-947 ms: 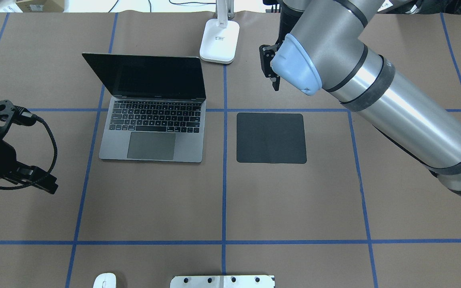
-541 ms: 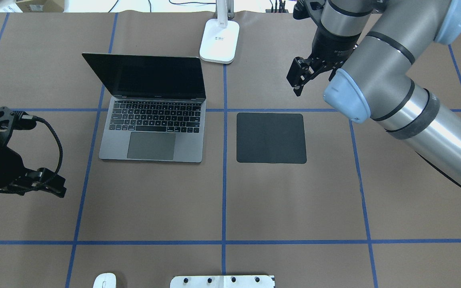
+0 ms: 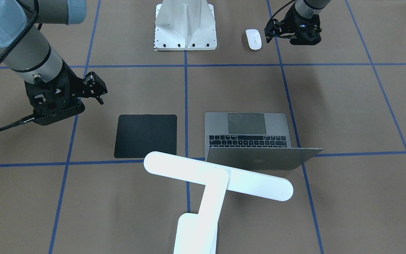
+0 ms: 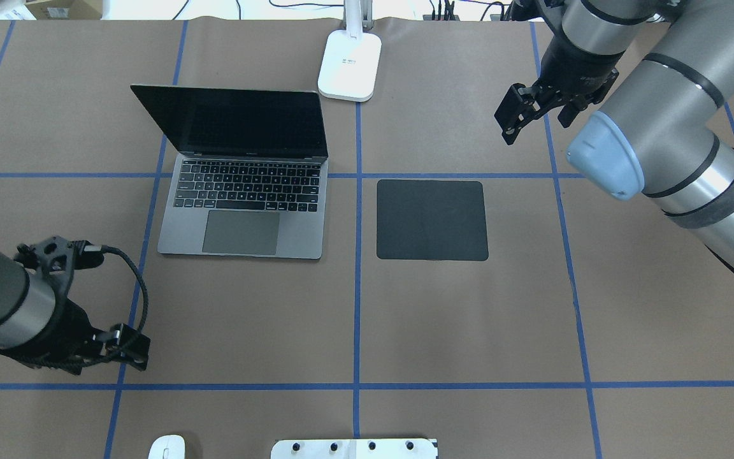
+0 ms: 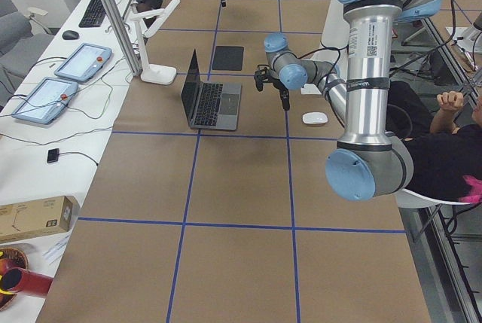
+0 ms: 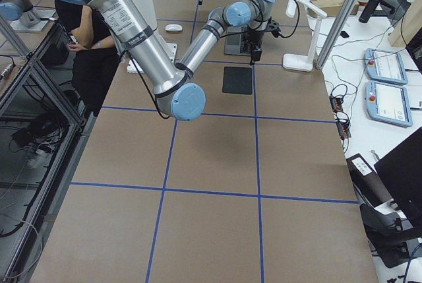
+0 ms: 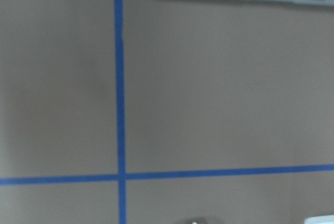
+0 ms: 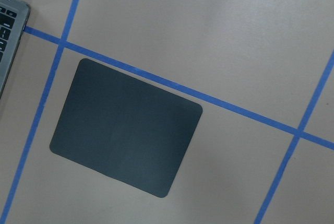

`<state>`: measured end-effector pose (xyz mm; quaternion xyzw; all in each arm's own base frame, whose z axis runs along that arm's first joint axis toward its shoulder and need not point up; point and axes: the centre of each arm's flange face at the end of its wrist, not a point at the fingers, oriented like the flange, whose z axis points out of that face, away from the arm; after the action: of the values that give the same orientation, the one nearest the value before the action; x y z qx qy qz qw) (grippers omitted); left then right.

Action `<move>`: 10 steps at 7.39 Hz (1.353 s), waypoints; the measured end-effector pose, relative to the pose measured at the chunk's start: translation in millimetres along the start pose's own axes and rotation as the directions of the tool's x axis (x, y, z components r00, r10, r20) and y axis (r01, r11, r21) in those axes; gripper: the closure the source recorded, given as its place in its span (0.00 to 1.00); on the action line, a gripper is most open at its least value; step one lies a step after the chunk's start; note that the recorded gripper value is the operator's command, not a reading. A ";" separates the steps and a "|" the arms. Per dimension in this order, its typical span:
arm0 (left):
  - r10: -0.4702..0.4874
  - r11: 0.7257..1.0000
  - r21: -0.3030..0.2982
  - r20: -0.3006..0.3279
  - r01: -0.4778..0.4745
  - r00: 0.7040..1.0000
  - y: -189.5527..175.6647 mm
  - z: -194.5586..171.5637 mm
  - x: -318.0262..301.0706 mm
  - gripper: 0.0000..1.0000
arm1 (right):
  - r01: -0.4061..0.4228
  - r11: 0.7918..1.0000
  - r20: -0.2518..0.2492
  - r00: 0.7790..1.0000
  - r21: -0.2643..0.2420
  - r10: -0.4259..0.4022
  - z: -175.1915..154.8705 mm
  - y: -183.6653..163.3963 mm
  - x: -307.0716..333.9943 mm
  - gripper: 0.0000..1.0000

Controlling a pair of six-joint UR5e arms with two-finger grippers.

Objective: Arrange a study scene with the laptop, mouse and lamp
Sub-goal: 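Raise the right gripper away while the left gripper moves toward the white mouse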

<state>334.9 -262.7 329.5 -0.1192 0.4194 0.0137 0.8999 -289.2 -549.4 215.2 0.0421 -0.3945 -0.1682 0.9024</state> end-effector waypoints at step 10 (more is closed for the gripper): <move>0.055 0.981 -0.193 0.090 -0.037 0.994 63.2 119.7 29.6 0.01 | -0.027 1.000 0.050 0.998 0.009 0.027 -17.0 40.3 44.7 0.00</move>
<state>436.2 -176.5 368.4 -0.1942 0.3755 0.0803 0.9027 -237.7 -527.5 243.1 0.0367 -0.4183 -0.1552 0.8942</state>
